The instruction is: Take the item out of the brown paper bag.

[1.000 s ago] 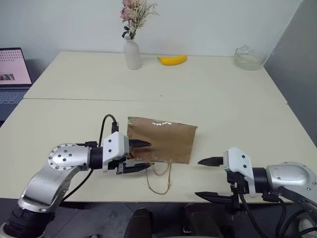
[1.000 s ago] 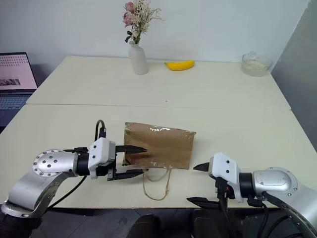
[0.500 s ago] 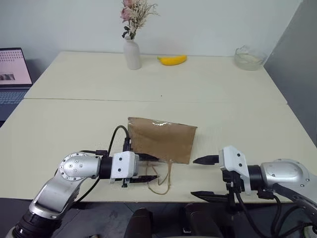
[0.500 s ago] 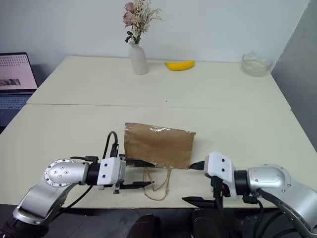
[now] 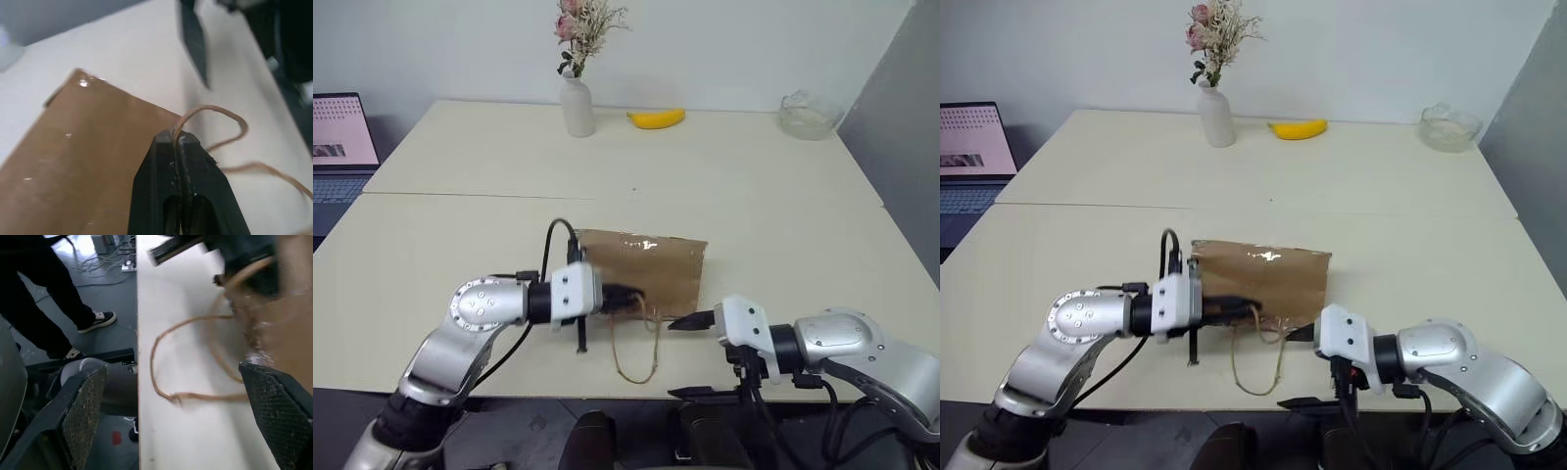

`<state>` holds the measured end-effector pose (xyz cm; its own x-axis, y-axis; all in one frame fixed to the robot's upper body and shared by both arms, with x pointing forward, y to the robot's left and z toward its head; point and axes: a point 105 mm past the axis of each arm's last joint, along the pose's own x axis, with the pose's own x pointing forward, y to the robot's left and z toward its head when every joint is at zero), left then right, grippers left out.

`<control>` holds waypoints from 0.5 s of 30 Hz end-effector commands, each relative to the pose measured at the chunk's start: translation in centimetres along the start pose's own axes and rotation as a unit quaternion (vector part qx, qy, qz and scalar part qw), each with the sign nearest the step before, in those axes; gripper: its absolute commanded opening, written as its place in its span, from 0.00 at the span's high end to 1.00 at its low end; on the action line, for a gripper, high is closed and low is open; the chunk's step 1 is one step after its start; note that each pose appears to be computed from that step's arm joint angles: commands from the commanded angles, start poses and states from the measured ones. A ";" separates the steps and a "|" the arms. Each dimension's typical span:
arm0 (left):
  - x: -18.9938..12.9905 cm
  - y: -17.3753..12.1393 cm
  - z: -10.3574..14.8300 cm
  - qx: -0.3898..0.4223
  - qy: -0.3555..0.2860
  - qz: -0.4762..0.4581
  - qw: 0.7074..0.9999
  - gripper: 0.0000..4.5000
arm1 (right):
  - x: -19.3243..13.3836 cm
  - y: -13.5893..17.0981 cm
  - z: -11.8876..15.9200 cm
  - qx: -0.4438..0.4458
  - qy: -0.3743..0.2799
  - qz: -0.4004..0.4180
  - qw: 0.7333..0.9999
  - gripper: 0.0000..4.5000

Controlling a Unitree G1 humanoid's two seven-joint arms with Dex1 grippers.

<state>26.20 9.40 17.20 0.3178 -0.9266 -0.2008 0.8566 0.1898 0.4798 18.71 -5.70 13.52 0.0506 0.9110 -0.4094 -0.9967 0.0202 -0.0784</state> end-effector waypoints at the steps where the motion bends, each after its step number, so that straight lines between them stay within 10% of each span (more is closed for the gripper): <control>1: -0.5 2.0 1.4 0.005 -0.016 0.038 0.999 1.00 | 0.8 -0.1 1.1 -0.021 -0.005 0.023 1.000 0.00; 15: -0.9 1.9 1.1 0.020 -0.005 0.035 0.999 1.00 | 5.1 -1.1 -0.6 -0.021 0.023 0.028 0.999 0.00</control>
<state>27.56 10.27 18.22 0.3776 -0.9083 -0.1802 0.8382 0.2526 0.4833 20.36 -1.78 10.39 0.0155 0.8831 -0.4690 -0.9985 -0.0109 -0.0534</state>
